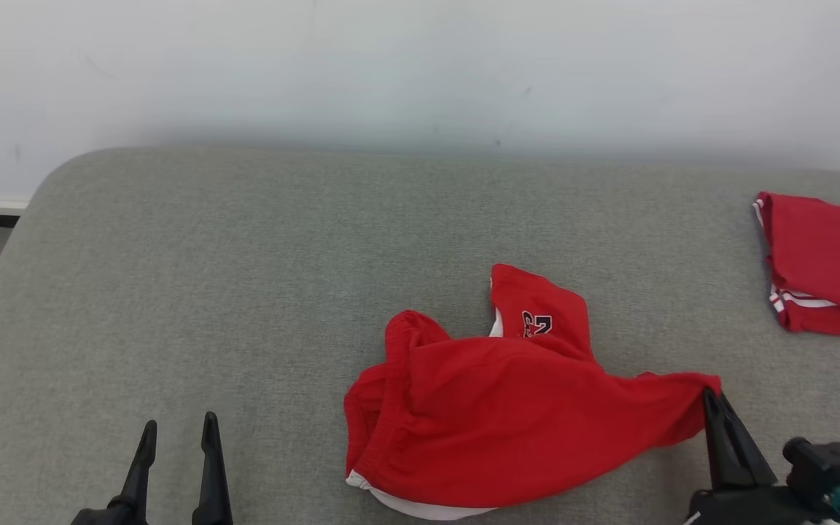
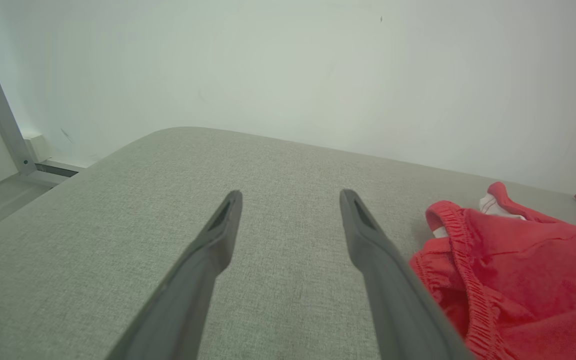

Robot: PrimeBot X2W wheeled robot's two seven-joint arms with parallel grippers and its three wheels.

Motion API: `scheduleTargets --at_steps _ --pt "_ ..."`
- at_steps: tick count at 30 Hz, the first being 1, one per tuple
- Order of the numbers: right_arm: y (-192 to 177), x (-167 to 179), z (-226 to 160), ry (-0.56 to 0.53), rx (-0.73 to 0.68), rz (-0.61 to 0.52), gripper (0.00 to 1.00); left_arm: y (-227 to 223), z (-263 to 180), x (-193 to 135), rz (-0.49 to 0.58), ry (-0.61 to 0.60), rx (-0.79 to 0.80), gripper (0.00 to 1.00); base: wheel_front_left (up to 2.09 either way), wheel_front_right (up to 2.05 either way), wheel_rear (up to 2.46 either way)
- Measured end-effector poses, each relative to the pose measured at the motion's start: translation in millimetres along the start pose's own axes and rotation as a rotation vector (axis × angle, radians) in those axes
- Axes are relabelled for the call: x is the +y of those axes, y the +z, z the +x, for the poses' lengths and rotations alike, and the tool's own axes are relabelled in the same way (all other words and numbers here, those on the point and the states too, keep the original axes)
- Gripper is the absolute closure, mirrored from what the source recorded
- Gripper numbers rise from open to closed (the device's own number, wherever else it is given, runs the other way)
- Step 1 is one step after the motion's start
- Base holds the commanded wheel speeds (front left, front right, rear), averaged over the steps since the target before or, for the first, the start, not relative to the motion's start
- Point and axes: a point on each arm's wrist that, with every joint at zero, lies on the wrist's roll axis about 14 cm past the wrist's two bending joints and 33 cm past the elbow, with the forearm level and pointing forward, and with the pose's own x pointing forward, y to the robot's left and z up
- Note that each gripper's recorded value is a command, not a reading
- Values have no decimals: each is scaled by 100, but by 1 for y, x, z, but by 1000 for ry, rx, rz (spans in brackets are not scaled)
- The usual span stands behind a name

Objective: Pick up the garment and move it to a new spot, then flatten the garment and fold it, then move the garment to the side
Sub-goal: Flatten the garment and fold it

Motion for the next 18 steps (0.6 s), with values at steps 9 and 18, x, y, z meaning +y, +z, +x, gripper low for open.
scheduleTargets --at_steps 9,18 --pt "24 53 51 162 -56 -19 100 0 -7 11 -3 33 2 0 0 0 0" --pt "11 101 104 271 12 -42 100 -1 -15 14 -9 46 9 0 0 0 0"
